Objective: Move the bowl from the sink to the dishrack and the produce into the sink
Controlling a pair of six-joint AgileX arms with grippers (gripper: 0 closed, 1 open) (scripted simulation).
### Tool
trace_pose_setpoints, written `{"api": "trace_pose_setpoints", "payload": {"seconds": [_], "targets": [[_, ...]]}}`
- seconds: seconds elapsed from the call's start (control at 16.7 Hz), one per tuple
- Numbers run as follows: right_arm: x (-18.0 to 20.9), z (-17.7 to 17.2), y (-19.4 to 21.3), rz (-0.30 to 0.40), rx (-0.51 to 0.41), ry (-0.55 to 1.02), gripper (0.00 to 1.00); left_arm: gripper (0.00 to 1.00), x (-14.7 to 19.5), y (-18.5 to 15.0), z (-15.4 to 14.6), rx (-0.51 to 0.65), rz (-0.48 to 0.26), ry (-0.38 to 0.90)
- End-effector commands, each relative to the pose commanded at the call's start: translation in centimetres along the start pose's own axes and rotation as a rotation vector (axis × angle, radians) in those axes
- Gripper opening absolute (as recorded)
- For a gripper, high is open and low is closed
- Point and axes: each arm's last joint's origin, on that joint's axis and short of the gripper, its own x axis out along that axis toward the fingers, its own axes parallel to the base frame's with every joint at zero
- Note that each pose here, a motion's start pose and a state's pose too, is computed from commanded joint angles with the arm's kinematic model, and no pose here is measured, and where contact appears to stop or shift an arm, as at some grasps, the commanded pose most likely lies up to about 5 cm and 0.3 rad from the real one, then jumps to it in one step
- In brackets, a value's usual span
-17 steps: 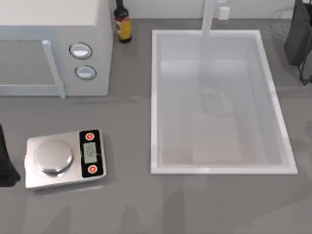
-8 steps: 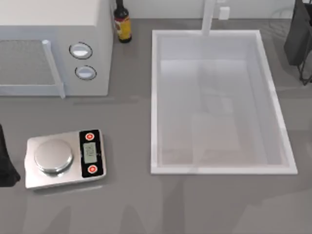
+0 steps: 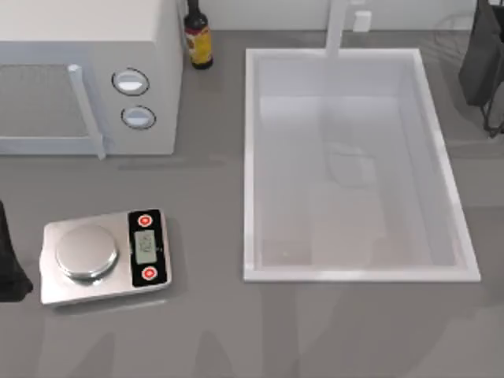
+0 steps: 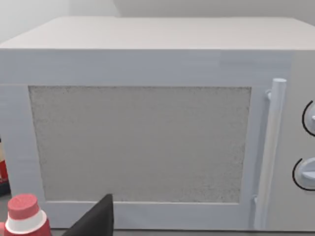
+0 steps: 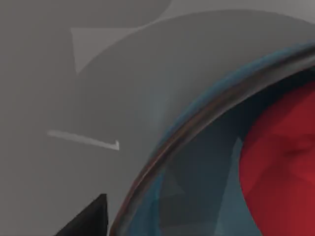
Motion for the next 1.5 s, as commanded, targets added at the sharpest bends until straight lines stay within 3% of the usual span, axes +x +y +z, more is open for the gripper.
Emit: {"api": "trace_pose_setpoints", "payload": {"seconds": [0.36, 1.14, 1.5], "targets": [[1.51, -0.21, 0.01, 0.004, 0.001, 0.010, 1.00, 1.00, 0.00, 0.00, 0.00, 0.000, 0.000, 0.000], [1.51, -0.21, 0.01, 0.004, 0.001, 0.010, 0.02, 1.00, 0.00, 0.00, 0.00, 0.000, 0.000, 0.000], [1.51, -0.21, 0.01, 0.004, 0.001, 0.010, 0.00, 1.00, 0.00, 0.00, 0.00, 0.000, 0.000, 0.000]]}}
